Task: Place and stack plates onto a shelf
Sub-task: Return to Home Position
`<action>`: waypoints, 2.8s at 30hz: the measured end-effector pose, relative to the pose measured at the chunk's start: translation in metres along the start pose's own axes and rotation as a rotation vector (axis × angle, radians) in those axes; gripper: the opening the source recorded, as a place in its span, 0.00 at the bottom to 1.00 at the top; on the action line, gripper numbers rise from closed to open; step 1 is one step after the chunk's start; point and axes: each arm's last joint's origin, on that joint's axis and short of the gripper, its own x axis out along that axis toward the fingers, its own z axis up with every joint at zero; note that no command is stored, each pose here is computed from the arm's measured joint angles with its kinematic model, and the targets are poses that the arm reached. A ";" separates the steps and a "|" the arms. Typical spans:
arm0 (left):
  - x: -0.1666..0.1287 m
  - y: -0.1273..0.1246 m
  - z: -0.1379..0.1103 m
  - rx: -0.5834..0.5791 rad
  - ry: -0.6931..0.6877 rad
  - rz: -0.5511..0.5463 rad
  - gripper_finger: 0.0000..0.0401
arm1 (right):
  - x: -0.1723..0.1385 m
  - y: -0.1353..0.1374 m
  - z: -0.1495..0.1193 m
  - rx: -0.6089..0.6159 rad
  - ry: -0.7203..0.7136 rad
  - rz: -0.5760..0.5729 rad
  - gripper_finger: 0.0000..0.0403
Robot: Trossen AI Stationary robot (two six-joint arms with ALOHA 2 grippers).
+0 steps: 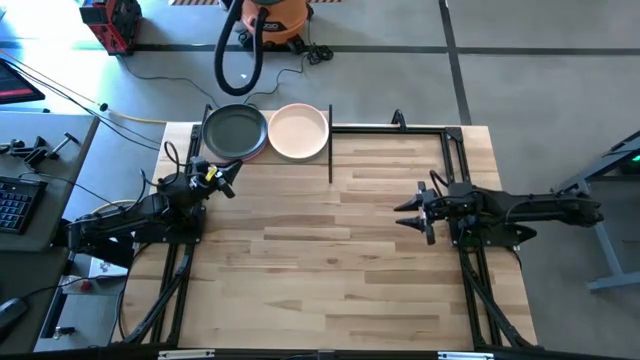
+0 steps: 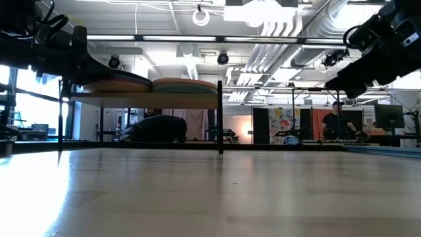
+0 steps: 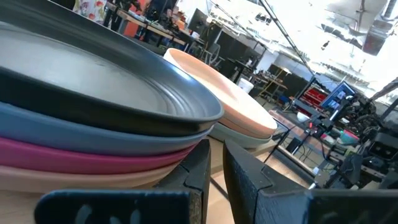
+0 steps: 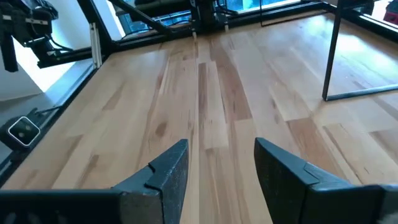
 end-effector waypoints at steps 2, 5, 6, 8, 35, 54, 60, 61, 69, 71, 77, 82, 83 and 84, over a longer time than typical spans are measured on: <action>0.000 0.000 0.000 0.000 0.000 0.000 0.08 | 0.000 -0.001 -0.003 -0.009 0.002 -0.001 0.41; 0.000 0.000 0.000 0.001 0.000 -0.001 0.08 | 0.002 -0.002 -0.009 -0.022 0.019 -0.007 0.41; 0.000 0.000 0.000 0.001 0.000 -0.001 0.08 | 0.003 -0.003 -0.012 -0.021 0.027 -0.009 0.41; 0.000 0.000 0.000 0.000 0.001 0.000 0.08 | 0.004 -0.004 -0.019 -0.015 0.045 -0.012 0.41; 0.008 0.003 -0.012 0.060 0.121 0.061 0.08 | 0.008 -0.009 -0.029 -0.019 0.005 -0.082 0.41; 0.000 -0.008 -0.010 0.025 0.098 -0.064 0.08 | 0.008 -0.009 -0.029 -0.019 0.002 -0.082 0.41; -0.009 -0.018 -0.008 -0.010 0.095 -0.203 0.08 | 0.007 -0.008 -0.028 -0.020 -0.005 -0.081 0.41; -0.010 -0.019 -0.008 -0.014 0.096 -0.220 0.08 | 0.007 -0.008 -0.028 -0.020 -0.005 -0.081 0.41; -0.018 -0.027 -0.009 -0.035 0.121 -0.329 0.08 | 0.006 -0.008 -0.027 -0.021 -0.025 -0.078 0.41; -0.019 -0.028 -0.010 -0.036 0.129 -0.343 0.08 | 0.004 -0.007 -0.025 -0.023 -0.050 -0.073 0.41; -0.019 -0.029 -0.010 -0.036 0.133 -0.349 0.08 | -0.002 -0.006 -0.018 -0.030 -0.140 -0.058 0.41; -0.019 -0.029 -0.010 -0.036 0.133 -0.349 0.08 | -0.008 -0.004 -0.013 -0.036 -0.215 -0.046 0.41; -0.019 -0.029 -0.010 -0.036 0.133 -0.349 0.08 | -0.009 -0.004 -0.012 -0.037 -0.235 -0.042 0.41; -0.019 -0.029 -0.010 -0.036 0.133 -0.349 0.08 | -0.011 -0.003 -0.011 -0.039 -0.258 -0.038 0.41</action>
